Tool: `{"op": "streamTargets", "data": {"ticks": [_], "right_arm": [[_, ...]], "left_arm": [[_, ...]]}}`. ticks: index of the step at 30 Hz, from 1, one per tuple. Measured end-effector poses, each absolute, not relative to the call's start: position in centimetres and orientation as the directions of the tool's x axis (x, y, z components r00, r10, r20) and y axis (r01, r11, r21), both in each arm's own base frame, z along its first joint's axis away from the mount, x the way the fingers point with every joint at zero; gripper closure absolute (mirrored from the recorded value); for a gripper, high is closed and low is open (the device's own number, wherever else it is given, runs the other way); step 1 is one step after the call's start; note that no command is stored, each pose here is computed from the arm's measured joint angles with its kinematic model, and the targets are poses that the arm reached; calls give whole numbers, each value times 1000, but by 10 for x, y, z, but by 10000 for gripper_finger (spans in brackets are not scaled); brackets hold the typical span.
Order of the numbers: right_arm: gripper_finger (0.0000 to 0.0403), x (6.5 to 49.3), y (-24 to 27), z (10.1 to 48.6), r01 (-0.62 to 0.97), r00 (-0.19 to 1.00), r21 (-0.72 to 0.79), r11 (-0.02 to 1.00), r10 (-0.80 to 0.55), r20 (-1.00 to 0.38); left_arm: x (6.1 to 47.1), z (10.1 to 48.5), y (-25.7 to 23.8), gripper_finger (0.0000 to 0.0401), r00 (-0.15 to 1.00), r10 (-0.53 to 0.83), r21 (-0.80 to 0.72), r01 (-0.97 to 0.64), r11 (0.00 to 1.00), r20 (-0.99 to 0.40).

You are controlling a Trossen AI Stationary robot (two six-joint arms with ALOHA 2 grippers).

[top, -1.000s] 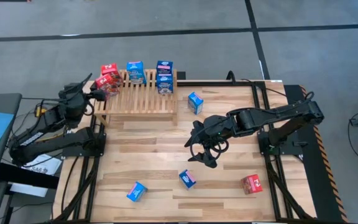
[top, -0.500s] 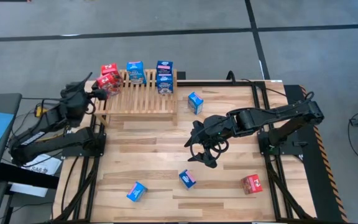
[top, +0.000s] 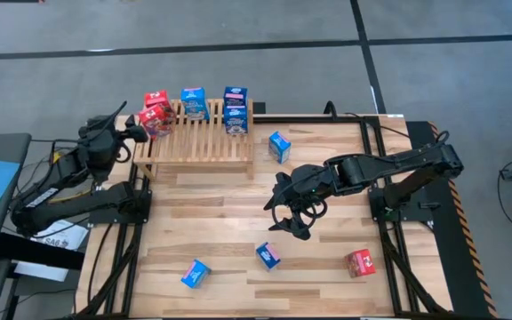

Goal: Stack cereal on shelf
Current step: Put the top red cereal box the aligned with the other red cereal box on the shelf

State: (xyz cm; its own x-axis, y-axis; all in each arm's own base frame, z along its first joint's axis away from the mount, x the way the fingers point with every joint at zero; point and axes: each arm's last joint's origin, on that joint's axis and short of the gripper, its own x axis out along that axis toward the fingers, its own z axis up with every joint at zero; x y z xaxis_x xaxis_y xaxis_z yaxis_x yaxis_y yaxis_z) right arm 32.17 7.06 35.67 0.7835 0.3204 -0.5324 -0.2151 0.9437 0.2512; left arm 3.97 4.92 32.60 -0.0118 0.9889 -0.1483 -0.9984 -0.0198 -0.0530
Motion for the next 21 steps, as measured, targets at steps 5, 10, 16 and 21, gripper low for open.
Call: {"op": "streamTargets", "data": {"ticks": [5, 10, 16, 21], "right_arm": [[85, 322, 71, 357, -215, 784, 251, 944, 320, -532], [85, 322, 71, 357, -216, 784, 251, 944, 320, -531], [85, 322, 71, 357, -216, 784, 251, 944, 321, -531], [85, 322, 71, 357, -216, 785, 251, 944, 320, -531]], "left_arm": [[37, 317, 48, 118, -4, 978, -65, -998, -18, -210], [41, 304, 49, 118, -13, 971, -63, -998, -29, -238], [48, 296, 53, 118, -25, 966, -48, -998, -39, -258], [55, 296, 57, 118, -50, 965, -26, -998, -59, -258]]}}
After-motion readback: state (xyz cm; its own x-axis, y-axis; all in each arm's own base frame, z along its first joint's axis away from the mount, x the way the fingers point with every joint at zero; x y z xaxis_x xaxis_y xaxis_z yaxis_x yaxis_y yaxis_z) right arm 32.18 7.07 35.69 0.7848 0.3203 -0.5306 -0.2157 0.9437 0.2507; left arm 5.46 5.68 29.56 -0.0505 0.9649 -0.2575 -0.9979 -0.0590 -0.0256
